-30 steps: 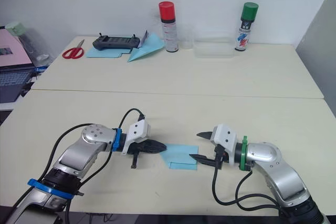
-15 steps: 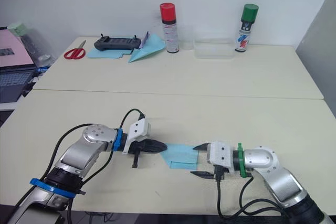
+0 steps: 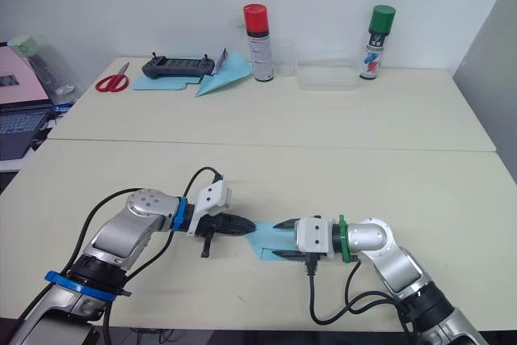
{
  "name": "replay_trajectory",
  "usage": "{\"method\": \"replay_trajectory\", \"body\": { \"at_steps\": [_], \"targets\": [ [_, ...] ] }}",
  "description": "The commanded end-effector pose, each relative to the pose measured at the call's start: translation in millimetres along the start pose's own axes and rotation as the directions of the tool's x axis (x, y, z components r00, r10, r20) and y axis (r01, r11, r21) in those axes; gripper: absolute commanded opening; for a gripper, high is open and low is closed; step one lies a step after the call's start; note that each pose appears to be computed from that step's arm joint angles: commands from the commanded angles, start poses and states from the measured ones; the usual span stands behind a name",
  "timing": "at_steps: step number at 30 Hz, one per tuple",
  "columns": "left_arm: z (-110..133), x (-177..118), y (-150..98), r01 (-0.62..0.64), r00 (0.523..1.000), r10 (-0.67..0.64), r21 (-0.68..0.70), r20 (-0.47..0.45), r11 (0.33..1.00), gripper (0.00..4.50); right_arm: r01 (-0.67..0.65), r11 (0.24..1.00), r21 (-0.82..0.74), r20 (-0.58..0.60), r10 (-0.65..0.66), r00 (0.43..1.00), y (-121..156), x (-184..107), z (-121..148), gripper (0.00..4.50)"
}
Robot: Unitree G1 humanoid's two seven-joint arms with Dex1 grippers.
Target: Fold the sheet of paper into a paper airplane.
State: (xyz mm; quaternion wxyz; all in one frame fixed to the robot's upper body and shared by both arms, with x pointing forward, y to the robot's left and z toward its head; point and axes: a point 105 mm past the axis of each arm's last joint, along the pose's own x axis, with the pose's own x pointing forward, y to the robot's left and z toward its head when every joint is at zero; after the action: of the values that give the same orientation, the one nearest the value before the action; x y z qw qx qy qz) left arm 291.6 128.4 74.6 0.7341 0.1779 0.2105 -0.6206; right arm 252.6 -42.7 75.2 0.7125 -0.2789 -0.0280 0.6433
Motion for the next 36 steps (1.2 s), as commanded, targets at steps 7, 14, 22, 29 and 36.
{"method": "replay_trajectory", "body": {
  "at_steps": [7,14,22,29,36],
  "targets": [
    [-7.1,-3.6,4.6,-0.020,0.999,0.019,-0.035,-0.032,0.999,0.00,0.014,1.000,0.018,0.046,-0.015,0.999,-1.6,-5.8,9.1,0.05],
    [-11.6,-4.9,9.2,-0.048,0.997,0.047,-0.023,-0.056,0.999,0.00,0.007,0.999,0.037,0.044,-0.009,0.999,0.8,-9.6,8.7,0.05],
    [-11.2,-9.4,14.3,-0.069,0.996,0.067,-0.024,-0.055,0.997,0.00,0.012,0.999,0.051,0.053,-0.015,0.998,-1.5,-9.1,10.2,0.05],
    [-20.3,-13.9,14.0,-0.076,0.993,0.073,-0.025,-0.097,0.997,0.00,0.046,0.994,0.095,0.071,-0.053,0.996,-7.5,-8.9,10.9,0.05],
    [-15.2,-12.1,13.5,-0.069,0.995,0.068,-0.021,-0.073,0.997,0.00,0.175,0.959,0.223,0.071,-0.195,0.978,-30.4,-3.9,10.9,0.05]
  ]
}}
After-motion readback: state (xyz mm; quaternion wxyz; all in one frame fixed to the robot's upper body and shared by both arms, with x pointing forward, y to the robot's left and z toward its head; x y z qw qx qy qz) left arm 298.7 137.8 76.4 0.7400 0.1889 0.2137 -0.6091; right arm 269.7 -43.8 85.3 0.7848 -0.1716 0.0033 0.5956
